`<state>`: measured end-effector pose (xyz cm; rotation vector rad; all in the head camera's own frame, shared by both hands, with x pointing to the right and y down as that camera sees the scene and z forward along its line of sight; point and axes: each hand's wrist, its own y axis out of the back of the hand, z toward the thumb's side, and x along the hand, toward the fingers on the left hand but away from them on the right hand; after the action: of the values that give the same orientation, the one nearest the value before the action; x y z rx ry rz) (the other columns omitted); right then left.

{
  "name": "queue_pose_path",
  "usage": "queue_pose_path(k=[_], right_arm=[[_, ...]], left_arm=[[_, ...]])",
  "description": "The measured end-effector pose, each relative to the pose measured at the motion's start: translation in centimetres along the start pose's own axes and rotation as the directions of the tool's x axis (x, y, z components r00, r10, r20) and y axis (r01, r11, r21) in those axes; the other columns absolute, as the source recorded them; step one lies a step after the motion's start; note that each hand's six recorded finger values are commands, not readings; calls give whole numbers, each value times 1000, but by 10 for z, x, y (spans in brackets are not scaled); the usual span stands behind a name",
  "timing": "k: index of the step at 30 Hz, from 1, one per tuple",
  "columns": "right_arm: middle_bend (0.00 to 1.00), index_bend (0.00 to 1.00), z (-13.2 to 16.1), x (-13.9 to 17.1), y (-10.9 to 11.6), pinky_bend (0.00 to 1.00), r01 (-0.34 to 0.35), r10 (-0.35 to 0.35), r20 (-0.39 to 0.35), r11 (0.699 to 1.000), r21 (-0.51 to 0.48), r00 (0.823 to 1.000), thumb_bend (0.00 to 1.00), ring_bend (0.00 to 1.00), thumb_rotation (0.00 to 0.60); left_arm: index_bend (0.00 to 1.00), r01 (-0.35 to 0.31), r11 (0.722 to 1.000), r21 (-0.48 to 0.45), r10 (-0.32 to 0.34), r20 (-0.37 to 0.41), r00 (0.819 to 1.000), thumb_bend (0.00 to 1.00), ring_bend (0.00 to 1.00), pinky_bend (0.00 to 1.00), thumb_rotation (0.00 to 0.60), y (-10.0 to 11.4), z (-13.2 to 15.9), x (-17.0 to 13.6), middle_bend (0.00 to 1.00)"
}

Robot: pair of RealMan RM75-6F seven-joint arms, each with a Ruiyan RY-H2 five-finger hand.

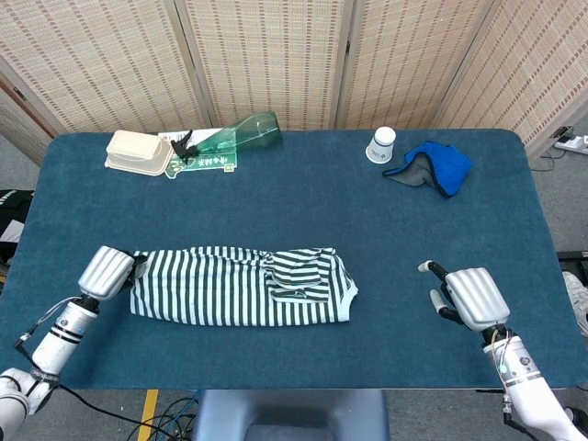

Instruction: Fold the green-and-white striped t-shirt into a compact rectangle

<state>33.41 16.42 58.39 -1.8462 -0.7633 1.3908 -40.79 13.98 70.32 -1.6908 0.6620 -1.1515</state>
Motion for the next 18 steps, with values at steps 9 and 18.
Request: queue_pose_path(k=[9, 18], right_arm=[[948, 300, 4, 1, 1, 1000, 8, -8, -11, 1000, -7, 1000, 508, 983, 600], [948, 300, 2, 4, 3, 1000, 18, -19, -15, 1000, -17, 1000, 509, 983, 600]], left_arm=[[730, 47, 997, 65, -40, -114, 993, 577, 840, 905, 600, 9, -49, -23, 886], [718, 34, 999, -21, -36, -116, 993, 576, 840, 905, 600, 19, -46, -21, 886]])
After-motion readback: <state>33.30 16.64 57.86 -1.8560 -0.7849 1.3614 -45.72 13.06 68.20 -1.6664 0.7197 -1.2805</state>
